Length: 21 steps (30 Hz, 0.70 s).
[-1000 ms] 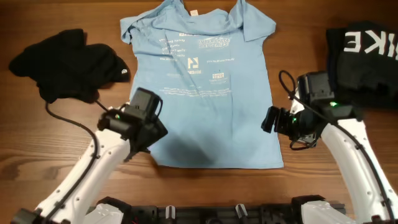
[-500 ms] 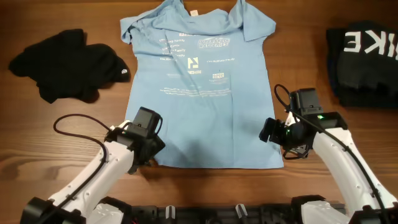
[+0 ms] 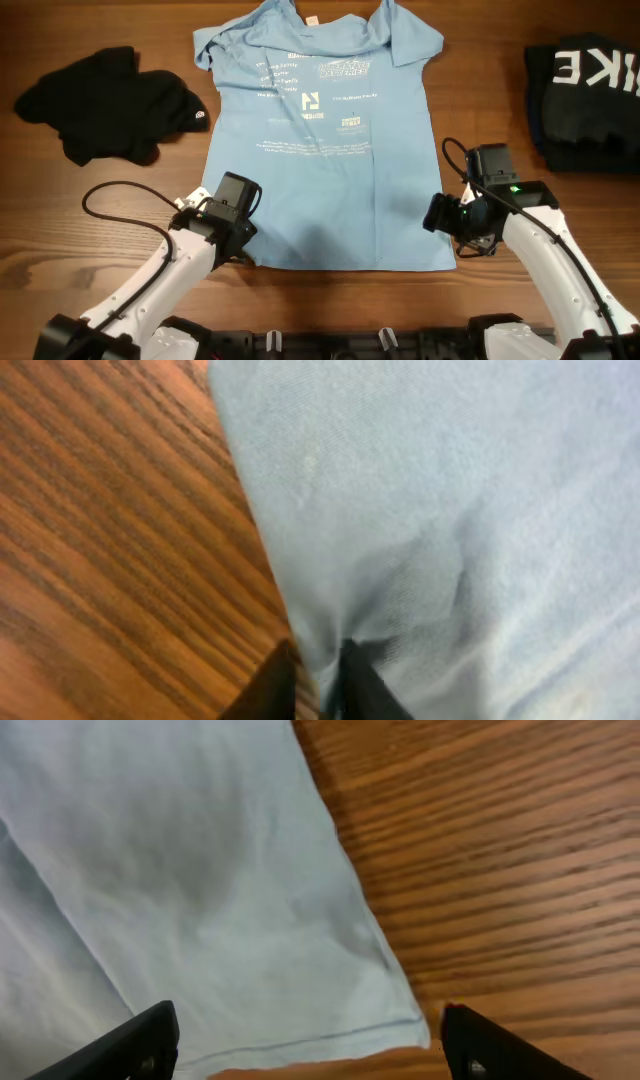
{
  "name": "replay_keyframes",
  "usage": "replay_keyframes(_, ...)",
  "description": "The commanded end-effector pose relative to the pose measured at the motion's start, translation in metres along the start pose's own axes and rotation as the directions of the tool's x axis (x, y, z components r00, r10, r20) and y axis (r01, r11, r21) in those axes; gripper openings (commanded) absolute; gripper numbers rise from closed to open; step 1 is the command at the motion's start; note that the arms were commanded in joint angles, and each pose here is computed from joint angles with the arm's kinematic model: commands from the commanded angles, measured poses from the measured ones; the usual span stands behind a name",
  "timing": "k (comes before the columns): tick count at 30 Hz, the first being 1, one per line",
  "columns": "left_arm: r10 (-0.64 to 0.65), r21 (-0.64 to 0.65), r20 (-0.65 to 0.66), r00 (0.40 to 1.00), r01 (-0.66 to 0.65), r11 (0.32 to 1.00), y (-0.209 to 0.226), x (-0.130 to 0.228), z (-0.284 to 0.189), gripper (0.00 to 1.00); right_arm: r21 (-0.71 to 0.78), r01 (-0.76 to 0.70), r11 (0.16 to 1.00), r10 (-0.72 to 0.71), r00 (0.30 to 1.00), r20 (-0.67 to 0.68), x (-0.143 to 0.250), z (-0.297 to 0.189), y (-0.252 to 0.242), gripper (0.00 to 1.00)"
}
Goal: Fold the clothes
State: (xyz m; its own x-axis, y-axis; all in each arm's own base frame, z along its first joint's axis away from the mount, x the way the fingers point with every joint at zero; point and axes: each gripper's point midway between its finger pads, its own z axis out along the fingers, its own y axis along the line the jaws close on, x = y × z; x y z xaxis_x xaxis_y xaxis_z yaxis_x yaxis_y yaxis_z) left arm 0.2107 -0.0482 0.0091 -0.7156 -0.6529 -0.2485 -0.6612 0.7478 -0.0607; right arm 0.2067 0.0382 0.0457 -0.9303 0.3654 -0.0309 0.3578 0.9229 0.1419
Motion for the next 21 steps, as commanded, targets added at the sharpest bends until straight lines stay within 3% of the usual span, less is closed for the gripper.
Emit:
replay_keyframes(1, 0.008, -0.046, -0.019, 1.000, -0.009, 0.999, 0.009, 0.006, 0.007, 0.04, 0.034, -0.004, 0.999, 0.004, 1.000, -0.003, 0.003, 0.000, -0.007, 0.85)
replay_keyframes(4, 0.012, -0.066, -0.051, 0.999, -0.016, 0.998, 0.012, 0.012, 0.013, 0.06, 0.030, -0.006, 1.000, 0.006, 1.000, 0.004, 0.001, 0.000, -0.006, 0.85)
replay_keyframes(7, 0.016, -0.074, -0.092, 0.996, -0.022, 0.997, 0.012, 0.020, 0.016, 0.19, 0.029, -0.007, 1.000, 0.007, 1.000, 0.001, 0.002, 0.001, -0.006, 0.71)
replay_keyframes(8, 0.018, -0.068, -0.103, 0.995, -0.025, 0.997, 0.012, 0.022, 0.016, 0.32, 0.016, -0.006, 1.000, 0.007, 1.000, -0.011, 0.005, 0.002, -0.004, 0.52)
replay_keyframes(9, 0.021, -0.065, -0.097, 0.995, -0.027, 0.998, 0.011, 0.020, 0.016, 0.46, 0.008, -0.007, 1.000, 0.008, 1.000, -0.017, 0.006, 0.003, -0.003, 0.18)
replay_keyframes(10, 0.042, -0.051, -0.079, 0.996, -0.046, 0.998, 0.007, 0.016, 0.017, 0.47, -0.008, -0.007, 1.000, 0.007, 1.000, -0.021, 0.007, 0.003, 0.000, 0.04)
replay_keyframes(12, 0.068, -0.007, -0.060, 0.996, -0.068, 0.998, -0.002, 0.006, 0.017, 0.40, -0.042, -0.006, 0.999, 0.005, 1.000, -0.024, 0.007, 0.004, 0.006, 0.04)
replay_keyframes(13, 0.056, 0.001, -0.056, 0.997, -0.056, 0.998, -0.004, 0.001, 0.016, 0.27, -0.062, -0.005, 0.998, 0.003, 1.000, -0.030, 0.008, 0.005, 0.009, 0.04)
replay_keyframes(14, 0.040, 0.018, -0.056, 0.998, -0.039, 0.999, -0.008, -0.008, 0.014, 0.06, -0.072, -0.005, 0.997, 0.003, 0.999, -0.033, 0.008, 0.005, 0.011, 0.04)
replay_keyframes(17, 0.035, 0.070, -0.097, 0.995, -0.028, 0.997, -0.014, -0.019, 0.008, 0.04, -0.075, -0.005, 0.997, 0.003, 0.999, -0.035, 0.008, 0.005, 0.011, 0.04)
replay_keyframes(21, 0.035, 0.076, -0.220, 0.975, -0.018, 0.997, -0.005, -0.004, 0.005, 0.04, -0.097, -0.011, 0.995, 0.006, 0.999, -0.051, 0.012, 0.006, 0.015, 0.04)
